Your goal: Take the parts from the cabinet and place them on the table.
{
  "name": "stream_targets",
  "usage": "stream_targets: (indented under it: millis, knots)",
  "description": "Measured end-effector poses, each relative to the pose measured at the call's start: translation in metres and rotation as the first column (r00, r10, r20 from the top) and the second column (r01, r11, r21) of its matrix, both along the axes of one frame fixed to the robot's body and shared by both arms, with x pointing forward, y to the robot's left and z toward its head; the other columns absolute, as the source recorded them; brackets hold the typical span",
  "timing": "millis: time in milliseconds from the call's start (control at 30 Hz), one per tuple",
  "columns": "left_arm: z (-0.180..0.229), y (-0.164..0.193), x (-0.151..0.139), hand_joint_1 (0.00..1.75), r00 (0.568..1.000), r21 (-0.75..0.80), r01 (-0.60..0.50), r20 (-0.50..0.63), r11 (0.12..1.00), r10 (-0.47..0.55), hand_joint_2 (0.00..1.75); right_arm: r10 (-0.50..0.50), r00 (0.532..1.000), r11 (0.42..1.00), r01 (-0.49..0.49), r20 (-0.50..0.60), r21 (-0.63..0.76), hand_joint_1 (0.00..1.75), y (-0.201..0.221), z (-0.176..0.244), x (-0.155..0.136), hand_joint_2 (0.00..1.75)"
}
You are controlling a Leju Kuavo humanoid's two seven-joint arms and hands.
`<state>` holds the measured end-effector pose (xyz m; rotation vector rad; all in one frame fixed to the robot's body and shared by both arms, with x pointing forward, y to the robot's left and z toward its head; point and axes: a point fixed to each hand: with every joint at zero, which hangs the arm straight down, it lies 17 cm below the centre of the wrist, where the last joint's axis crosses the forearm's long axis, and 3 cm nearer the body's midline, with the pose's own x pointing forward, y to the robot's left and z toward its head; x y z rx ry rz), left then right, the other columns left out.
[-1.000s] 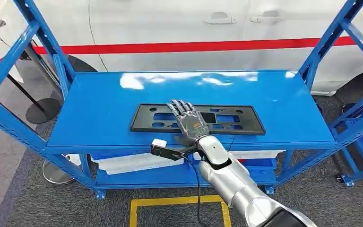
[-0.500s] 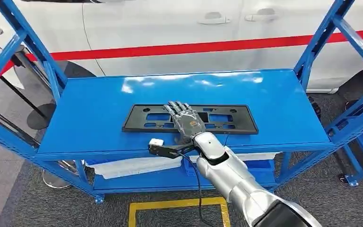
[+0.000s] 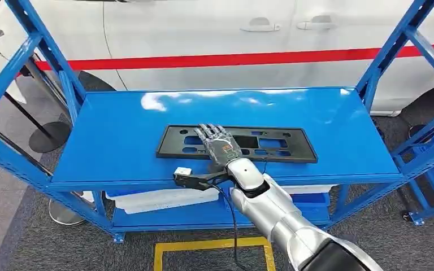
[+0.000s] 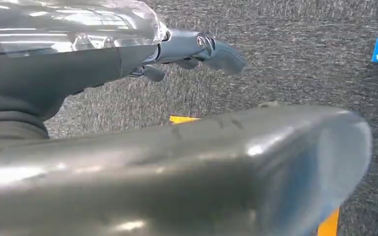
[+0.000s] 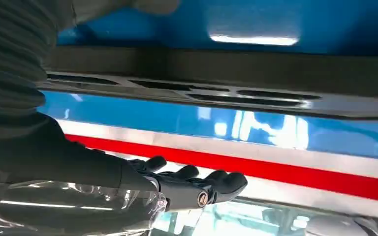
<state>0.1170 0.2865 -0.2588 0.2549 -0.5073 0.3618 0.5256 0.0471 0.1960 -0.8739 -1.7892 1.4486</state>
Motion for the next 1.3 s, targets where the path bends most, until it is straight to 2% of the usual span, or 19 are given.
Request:
stream_targets:
  millis: [100,333,400,533,567,700,867,933,1033,1067,1133,1200,1300]
  knots:
    - [0.000,-0.001,0.001,0.00,1.000,0.000,0.004,0.001,1.000,-0.004,0.00,-0.023,1.000,0.999,0.023,0.004,-0.022,1.68,-0.002,0.004,0.005,1.75]
    - [-0.001,0.000,-0.001,0.00,1.000,-0.002,-0.006,-0.009,1.000,0.006,0.00,-0.076,0.997,0.995,0.075,-0.018,-0.073,1.69,-0.012,-0.006,0.014,1.75]
    - [-0.001,0.000,-0.003,0.00,1.000,-0.003,-0.008,-0.017,1.000,0.008,0.00,-0.096,0.995,0.992,0.093,-0.030,-0.088,1.64,-0.018,-0.011,0.017,1.75]
    - [-0.002,0.001,-0.004,0.00,1.000,-0.002,-0.007,-0.023,1.000,0.007,0.00,-0.118,0.992,0.986,0.113,-0.036,-0.120,1.66,-0.025,-0.018,0.020,1.75]
    - [-0.002,0.001,-0.004,0.00,1.000,-0.003,-0.008,-0.023,1.000,0.008,0.00,-0.120,0.992,0.985,0.115,-0.034,-0.126,1.75,-0.026,-0.019,0.020,1.75]
    - [-0.002,0.001,-0.004,0.00,1.000,-0.004,-0.014,-0.025,1.000,0.014,0.00,-0.135,0.990,0.982,0.129,-0.037,-0.139,1.75,-0.033,-0.023,0.024,1.75]
    - [-0.002,-0.002,-0.003,0.00,0.999,-0.010,-0.023,-0.025,1.000,0.023,0.00,-0.107,0.987,0.994,0.110,-0.120,0.015,1.75,-0.037,-0.024,0.023,1.75]
    - [-0.002,-0.001,-0.004,0.00,0.999,-0.010,-0.028,-0.029,1.000,0.028,0.00,-0.060,0.981,0.985,0.088,-0.183,0.146,1.75,-0.033,-0.021,0.017,1.75]
    - [-0.004,-0.004,-0.010,0.00,0.999,-0.015,-0.033,-0.042,0.999,0.032,0.00,0.054,0.977,0.911,0.037,-0.208,0.410,1.75,-0.023,0.033,0.013,1.75]
    - [-0.003,-0.004,-0.010,0.00,0.999,-0.015,-0.034,-0.041,0.999,0.033,0.00,0.088,0.976,0.872,0.022,-0.200,0.489,1.75,-0.023,0.056,0.010,1.75]
    - [-0.003,-0.005,-0.008,0.00,0.999,-0.015,-0.034,-0.039,0.999,0.033,0.00,0.161,0.973,0.755,-0.015,-0.164,0.655,1.75,-0.028,0.106,0.001,1.75]
    - [-0.003,-0.004,-0.008,0.00,0.999,-0.014,-0.036,-0.040,0.999,0.035,0.00,0.195,0.973,0.675,-0.042,-0.123,0.736,1.75,-0.038,0.138,-0.010,1.75]
    - [-0.003,-0.002,-0.009,0.00,0.998,-0.010,-0.041,-0.041,0.999,0.041,0.00,0.197,0.978,0.625,-0.069,-0.071,0.778,1.75,-0.050,0.161,-0.022,1.75]
